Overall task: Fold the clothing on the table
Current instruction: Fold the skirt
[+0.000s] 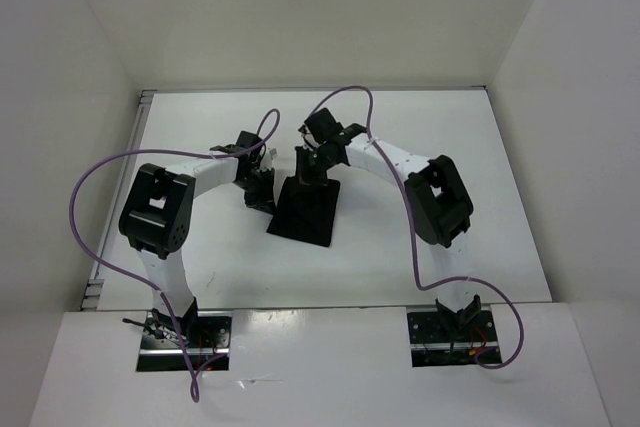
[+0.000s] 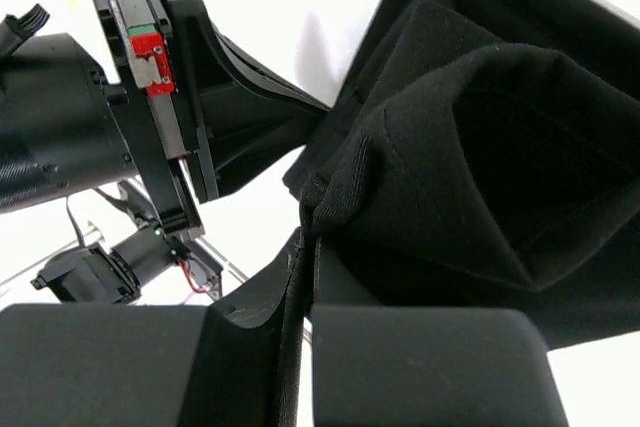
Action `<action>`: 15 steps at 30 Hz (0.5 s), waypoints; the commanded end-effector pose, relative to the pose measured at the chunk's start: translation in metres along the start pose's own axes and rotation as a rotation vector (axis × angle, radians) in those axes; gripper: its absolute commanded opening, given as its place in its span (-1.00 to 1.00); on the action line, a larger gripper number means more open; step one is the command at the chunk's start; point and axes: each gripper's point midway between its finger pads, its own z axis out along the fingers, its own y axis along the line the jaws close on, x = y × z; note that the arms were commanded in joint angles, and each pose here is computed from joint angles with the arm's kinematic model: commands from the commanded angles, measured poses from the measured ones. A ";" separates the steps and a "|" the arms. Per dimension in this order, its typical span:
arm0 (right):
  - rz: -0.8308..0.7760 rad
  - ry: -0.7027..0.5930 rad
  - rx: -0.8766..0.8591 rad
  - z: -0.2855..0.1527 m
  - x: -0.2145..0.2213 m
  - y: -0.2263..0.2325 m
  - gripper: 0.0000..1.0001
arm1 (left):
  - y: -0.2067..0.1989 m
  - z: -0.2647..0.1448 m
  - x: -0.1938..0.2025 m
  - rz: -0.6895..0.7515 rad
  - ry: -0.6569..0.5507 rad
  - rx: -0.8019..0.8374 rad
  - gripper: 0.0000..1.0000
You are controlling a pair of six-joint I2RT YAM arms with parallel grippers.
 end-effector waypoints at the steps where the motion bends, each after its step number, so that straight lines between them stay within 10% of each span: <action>1: -0.018 0.010 -0.039 0.004 0.000 0.022 -0.99 | -0.001 0.004 0.002 -0.006 0.010 0.017 -1.00; 5: -0.017 0.043 -0.048 0.014 0.007 0.023 -0.92 | -0.001 0.004 0.002 -0.006 0.010 0.017 -1.00; 10: -0.050 0.080 -0.165 0.008 0.013 0.049 -0.19 | -0.001 0.004 0.002 -0.006 0.010 0.017 -1.00; 15: -0.163 0.031 -0.385 -0.049 0.003 0.115 -0.09 | 0.001 0.004 0.002 -0.006 0.007 0.008 -1.00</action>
